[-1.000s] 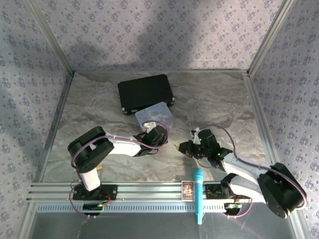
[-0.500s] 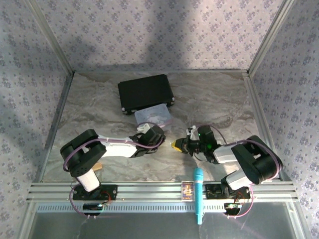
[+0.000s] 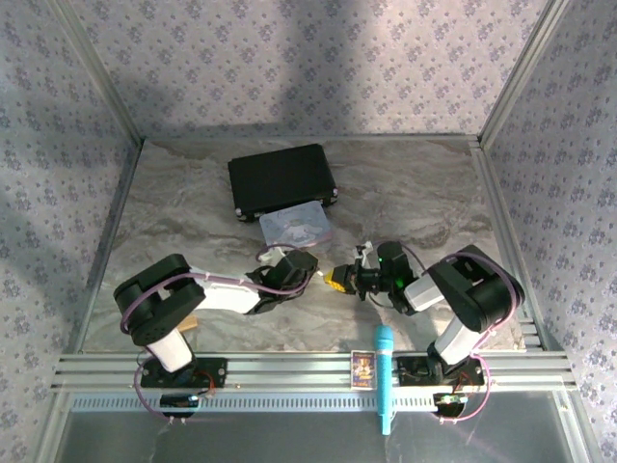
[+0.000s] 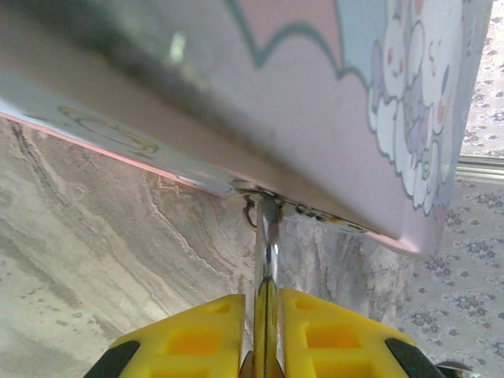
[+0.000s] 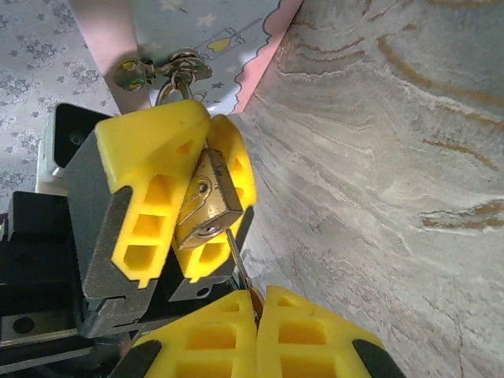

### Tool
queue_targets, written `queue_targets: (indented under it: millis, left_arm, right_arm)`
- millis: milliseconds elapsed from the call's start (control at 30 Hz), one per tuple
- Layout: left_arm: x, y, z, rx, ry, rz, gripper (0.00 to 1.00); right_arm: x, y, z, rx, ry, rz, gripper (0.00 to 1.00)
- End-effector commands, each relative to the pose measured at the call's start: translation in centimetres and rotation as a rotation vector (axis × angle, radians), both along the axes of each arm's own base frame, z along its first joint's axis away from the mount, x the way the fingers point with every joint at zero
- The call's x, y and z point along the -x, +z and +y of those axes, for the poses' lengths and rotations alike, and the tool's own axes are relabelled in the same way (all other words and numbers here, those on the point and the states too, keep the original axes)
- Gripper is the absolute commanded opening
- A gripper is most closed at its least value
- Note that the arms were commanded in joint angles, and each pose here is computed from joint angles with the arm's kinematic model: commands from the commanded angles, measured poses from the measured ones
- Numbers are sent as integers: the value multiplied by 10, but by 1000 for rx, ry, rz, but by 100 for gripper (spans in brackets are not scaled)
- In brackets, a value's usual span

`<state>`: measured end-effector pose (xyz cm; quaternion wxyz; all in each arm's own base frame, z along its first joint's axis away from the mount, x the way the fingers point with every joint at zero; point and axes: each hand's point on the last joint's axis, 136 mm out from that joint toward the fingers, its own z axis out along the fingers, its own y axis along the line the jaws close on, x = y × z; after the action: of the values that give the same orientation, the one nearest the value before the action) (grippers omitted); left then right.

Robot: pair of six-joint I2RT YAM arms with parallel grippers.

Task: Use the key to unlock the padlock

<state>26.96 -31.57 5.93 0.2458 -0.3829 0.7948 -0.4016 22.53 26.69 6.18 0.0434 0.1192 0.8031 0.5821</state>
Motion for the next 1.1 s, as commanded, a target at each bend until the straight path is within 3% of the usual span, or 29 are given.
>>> queue_targets:
  millis: [0,800,1067]
  left_arm:
    - [-3,0,2,50,54,7,2]
    - [2,15,-17,170,-10,-21,0]
    - [8,14,-22,168,-48,-29,0]
  right_arm:
    - [-4,15,9,-51,24,-34,0]
    - [-19,18,13,-101,-1,-40,0]
    - [-28,25,18,-182,-17,-10,0]
